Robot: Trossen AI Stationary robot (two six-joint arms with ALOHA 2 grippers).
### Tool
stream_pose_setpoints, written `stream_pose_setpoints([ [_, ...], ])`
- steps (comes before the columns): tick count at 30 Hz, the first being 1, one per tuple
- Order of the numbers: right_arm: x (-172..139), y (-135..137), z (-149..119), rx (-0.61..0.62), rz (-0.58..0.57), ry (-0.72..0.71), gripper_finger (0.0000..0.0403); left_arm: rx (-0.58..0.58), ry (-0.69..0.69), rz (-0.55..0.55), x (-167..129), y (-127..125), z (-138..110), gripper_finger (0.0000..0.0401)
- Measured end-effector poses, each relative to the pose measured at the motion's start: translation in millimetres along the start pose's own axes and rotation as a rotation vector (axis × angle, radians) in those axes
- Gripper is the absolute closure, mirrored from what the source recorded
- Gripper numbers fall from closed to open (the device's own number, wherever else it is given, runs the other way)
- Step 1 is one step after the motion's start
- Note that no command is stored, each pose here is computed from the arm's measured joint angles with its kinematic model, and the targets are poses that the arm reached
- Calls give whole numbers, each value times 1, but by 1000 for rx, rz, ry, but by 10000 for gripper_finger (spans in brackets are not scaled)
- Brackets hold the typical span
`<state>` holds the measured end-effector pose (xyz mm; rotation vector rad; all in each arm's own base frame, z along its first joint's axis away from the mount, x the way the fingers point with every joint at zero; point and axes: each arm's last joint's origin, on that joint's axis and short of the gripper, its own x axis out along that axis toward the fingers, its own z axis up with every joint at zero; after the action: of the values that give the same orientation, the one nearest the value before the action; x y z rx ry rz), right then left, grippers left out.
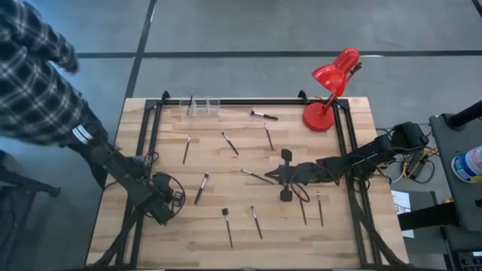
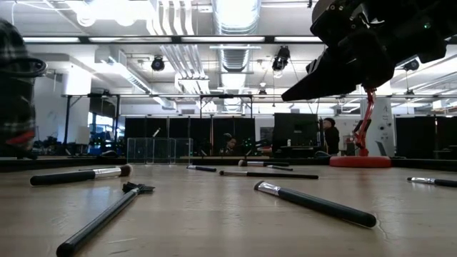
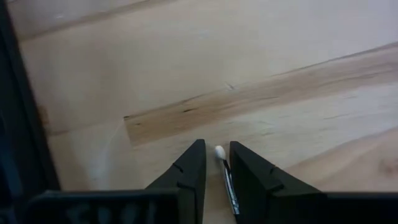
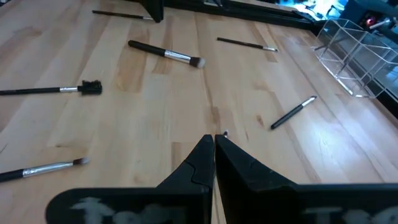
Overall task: Put items in baskets/containers
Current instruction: Put the black eyeshadow brush into the transparent organizer
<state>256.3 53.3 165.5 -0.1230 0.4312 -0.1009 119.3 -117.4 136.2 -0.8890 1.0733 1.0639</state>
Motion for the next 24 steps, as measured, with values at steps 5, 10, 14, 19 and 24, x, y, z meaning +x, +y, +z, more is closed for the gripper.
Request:
stream_pose_setpoints([
  [5,0,0,0,0,0,-1,394,26,2,-7,3,1,0,344],
  [10,0,0,0,0,0,-1,394,58,11,-7,4,1,-1,393],
  [14,0,0,0,0,0,-1,394,91,16,-20,-1,-2,-1,399],
  [19,0,0,0,-6,0,-1,394,112,-19,-123,-25,-20,-2,400],
  [24,0,0,1,-8,1,-11,394,111,-156,-237,-42,-34,3,400],
])
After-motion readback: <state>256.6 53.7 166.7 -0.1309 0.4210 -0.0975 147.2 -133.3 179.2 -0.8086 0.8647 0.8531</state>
